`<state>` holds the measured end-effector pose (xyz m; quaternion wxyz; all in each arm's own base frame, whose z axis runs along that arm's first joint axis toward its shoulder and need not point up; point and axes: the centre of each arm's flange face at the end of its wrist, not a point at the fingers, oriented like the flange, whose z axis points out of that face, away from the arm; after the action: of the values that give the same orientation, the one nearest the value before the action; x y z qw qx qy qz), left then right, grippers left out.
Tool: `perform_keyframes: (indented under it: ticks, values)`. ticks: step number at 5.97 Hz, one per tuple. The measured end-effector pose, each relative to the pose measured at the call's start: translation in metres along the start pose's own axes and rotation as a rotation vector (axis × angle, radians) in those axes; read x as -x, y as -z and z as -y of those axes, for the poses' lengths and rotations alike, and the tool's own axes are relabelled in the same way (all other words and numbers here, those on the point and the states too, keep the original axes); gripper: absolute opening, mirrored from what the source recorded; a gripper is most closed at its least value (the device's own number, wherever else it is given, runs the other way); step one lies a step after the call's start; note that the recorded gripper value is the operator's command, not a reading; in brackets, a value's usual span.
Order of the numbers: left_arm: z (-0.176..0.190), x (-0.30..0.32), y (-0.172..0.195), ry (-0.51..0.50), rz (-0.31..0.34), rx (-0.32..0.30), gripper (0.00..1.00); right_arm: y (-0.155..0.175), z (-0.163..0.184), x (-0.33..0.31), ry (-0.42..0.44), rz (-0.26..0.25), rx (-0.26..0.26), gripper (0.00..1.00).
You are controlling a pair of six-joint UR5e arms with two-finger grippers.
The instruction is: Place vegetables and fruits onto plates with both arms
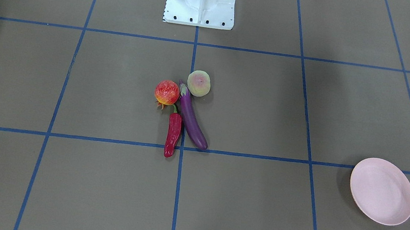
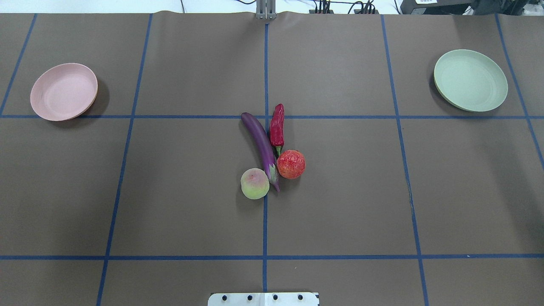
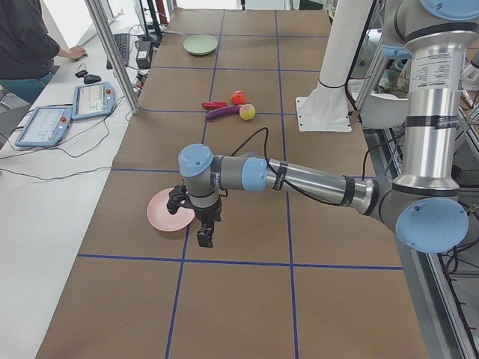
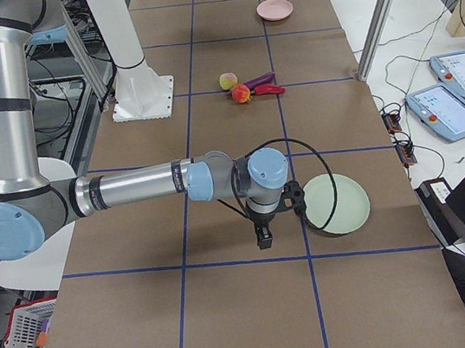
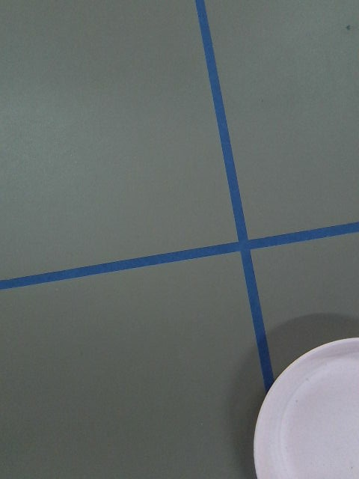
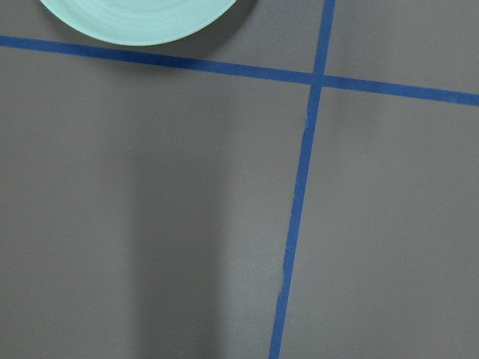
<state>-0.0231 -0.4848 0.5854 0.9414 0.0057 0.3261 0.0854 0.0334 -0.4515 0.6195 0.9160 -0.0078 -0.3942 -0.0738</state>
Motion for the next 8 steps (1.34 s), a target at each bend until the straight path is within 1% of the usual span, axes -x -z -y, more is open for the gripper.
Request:
perform_keyframes:
  ticks: [2,4,5,6,7,8]
  values:
    - [0.001,-0.002,0.0,-0.005,-0.001,-0.003,1.0,0.003,0.002,0.003,0.006,-0.001,-0.006,1.0]
    - [0.01,-0.011,0.01,-0.029,-0.006,-0.027,1.0,0.007,0.004,0.006,0.014,-0.004,-0.013,1.0]
    - [0.028,-0.028,0.029,-0.06,-0.008,-0.064,1.0,0.007,0.005,0.007,0.015,-0.003,-0.013,1.0]
    - [0.057,-0.057,0.056,-0.1,-0.01,-0.117,1.0,0.008,0.005,0.007,0.019,-0.005,-0.016,1.0]
    - [0.086,-0.103,0.075,-0.113,-0.022,-0.153,1.0,0.009,0.006,0.008,0.032,-0.006,-0.028,1.0]
    - [0.11,-0.164,0.075,-0.096,-0.048,-0.154,1.0,0.008,0.004,0.008,0.042,-0.004,-0.041,1.0]
